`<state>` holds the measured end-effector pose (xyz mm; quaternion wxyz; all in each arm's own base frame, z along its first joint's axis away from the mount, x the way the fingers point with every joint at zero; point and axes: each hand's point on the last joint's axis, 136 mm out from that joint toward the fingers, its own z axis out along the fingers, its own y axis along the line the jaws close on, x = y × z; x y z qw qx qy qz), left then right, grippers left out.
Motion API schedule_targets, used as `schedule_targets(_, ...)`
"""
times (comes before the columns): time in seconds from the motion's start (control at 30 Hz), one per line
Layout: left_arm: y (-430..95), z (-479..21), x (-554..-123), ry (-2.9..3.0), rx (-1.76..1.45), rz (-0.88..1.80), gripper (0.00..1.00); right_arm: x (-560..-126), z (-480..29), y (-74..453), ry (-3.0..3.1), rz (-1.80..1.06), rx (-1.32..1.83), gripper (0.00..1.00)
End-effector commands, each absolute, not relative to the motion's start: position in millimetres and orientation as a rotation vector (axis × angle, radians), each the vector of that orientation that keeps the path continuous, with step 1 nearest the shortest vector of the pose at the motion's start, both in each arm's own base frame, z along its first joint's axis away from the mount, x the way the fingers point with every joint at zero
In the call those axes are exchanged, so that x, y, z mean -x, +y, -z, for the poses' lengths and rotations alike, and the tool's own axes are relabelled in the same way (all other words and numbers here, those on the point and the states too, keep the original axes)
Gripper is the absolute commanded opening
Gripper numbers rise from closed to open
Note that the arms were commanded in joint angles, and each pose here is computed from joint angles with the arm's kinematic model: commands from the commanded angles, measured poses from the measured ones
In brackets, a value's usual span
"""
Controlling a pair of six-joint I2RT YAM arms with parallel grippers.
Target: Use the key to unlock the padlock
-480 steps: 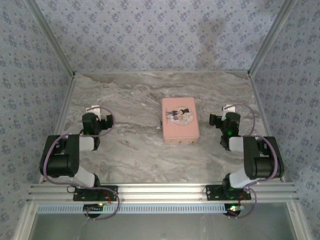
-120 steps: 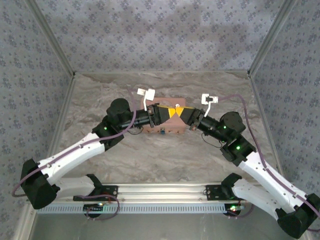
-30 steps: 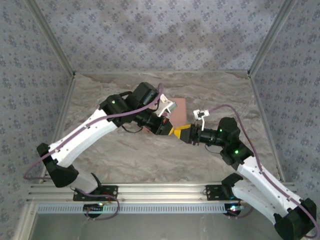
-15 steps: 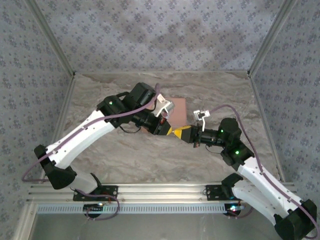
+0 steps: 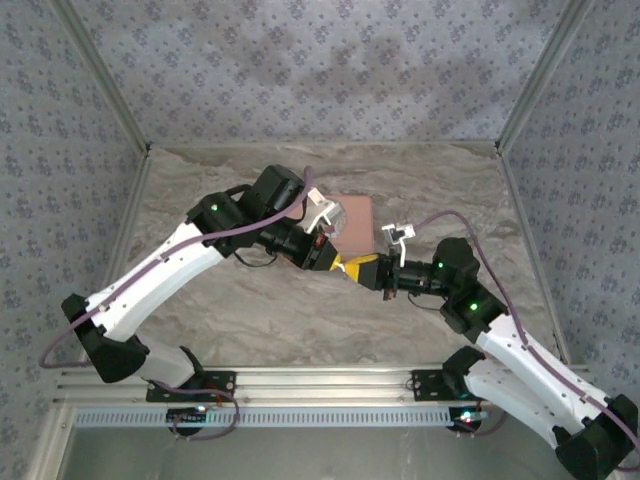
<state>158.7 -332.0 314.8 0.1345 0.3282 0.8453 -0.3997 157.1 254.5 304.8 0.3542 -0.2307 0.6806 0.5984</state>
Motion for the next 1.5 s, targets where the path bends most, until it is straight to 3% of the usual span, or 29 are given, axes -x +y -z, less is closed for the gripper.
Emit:
schedule_targets(0.0,-339.3,-330.3,-166.4,2.351,-0.928,1.209,0.0,-145.3,-325.8,254.2,1.671,-1.563,0.658,0.0)
schedule_targets(0.37,-338.9,-317.9,-160.0,2.37,-0.893,1.271,0.0,-165.3,-339.6,236.0,1.62,-1.502,0.505,0.0)
schedule_targets(0.83,-340.3,-327.8,-166.1,2.322,-0.877,1.274,0.0,-158.9,-330.1,247.9,1.673,-1.551,0.561,0.0)
schedule_targets(0.87,-341.4,-327.7,-165.9,2.322,-0.877,1.284,0.0,-158.6,-331.2,247.3,1.671,-1.551,0.557,0.03)
schedule_targets(0.9,-341.8,-329.0,-165.4,2.317,-0.878,1.292,0.0,-158.7,-332.5,246.2,1.667,-1.55,0.549,0.16)
schedule_targets(0.93,-341.9,-328.9,-164.9,2.318,-0.879,1.297,0.0,-158.6,-334.7,245.1,1.658,-1.549,0.543,0.22)
schedule_targets(1.1,-341.5,-326.7,-161.3,2.325,-0.88,1.316,0.0,-160.4,-346.2,238.8,1.622,-1.531,0.516,0.39)
schedule_targets(1.23,-340.9,-326.7,-160.2,2.327,-0.877,1.322,0.0,-162.6,-349.0,237.2,1.619,-1.532,0.506,0.42)
schedule_targets(1.33,-341.0,-330.8,-159.0,2.308,-0.877,1.338,0.0,-166.3,-342.9,238.9,1.65,-1.523,0.496,0.49)
schedule_targets(1.47,-341.0,-335.2,-159.5,2.291,-0.874,1.347,0.0,-170.5,-337.5,240.6,1.671,-1.523,0.485,0.48)
